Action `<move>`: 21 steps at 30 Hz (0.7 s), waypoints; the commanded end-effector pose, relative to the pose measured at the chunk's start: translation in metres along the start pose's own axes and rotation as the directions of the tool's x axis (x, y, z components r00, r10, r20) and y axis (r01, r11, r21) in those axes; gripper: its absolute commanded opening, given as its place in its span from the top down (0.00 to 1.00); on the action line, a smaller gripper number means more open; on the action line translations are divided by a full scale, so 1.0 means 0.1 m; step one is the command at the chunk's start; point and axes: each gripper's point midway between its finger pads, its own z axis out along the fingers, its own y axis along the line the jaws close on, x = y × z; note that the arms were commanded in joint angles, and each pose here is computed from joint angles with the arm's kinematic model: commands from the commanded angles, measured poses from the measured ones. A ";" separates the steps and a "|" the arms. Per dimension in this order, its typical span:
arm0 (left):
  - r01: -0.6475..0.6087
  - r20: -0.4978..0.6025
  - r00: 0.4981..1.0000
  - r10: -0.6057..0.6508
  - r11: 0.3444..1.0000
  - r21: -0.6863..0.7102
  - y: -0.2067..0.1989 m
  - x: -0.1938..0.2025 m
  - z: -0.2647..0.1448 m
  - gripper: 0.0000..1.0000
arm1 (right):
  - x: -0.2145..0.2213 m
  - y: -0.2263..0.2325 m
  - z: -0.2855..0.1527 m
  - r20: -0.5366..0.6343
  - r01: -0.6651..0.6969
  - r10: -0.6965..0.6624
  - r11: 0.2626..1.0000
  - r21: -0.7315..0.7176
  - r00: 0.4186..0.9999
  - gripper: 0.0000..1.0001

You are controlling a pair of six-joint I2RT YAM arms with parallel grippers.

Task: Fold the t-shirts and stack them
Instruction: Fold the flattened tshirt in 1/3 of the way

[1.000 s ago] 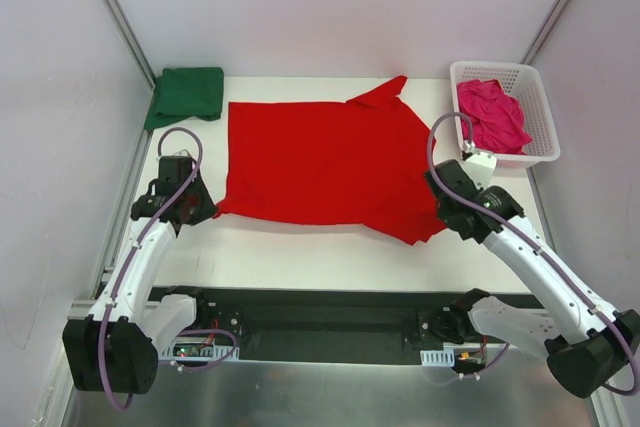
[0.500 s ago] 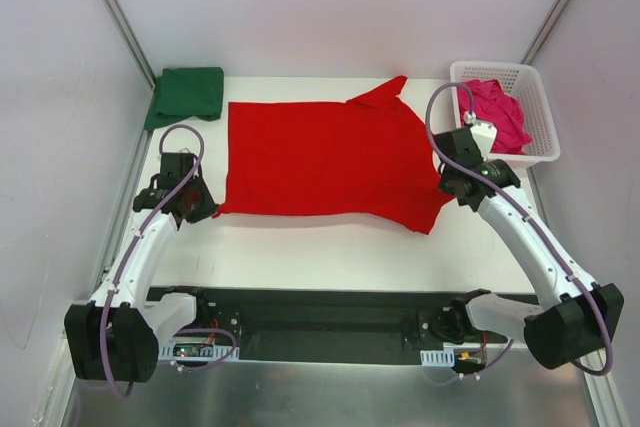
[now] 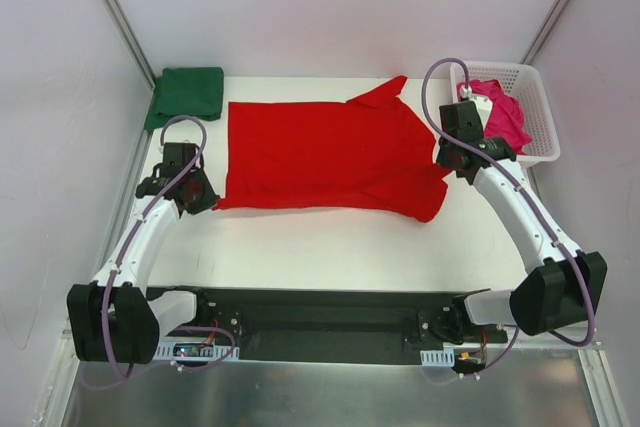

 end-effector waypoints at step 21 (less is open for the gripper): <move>0.000 0.036 0.999 0.000 1.000 0.003 -0.16 -0.41 0.33 1.00 | -0.78 0.19 0.45 0.067 -0.029 0.033 0.998 -0.058 0.997 0.99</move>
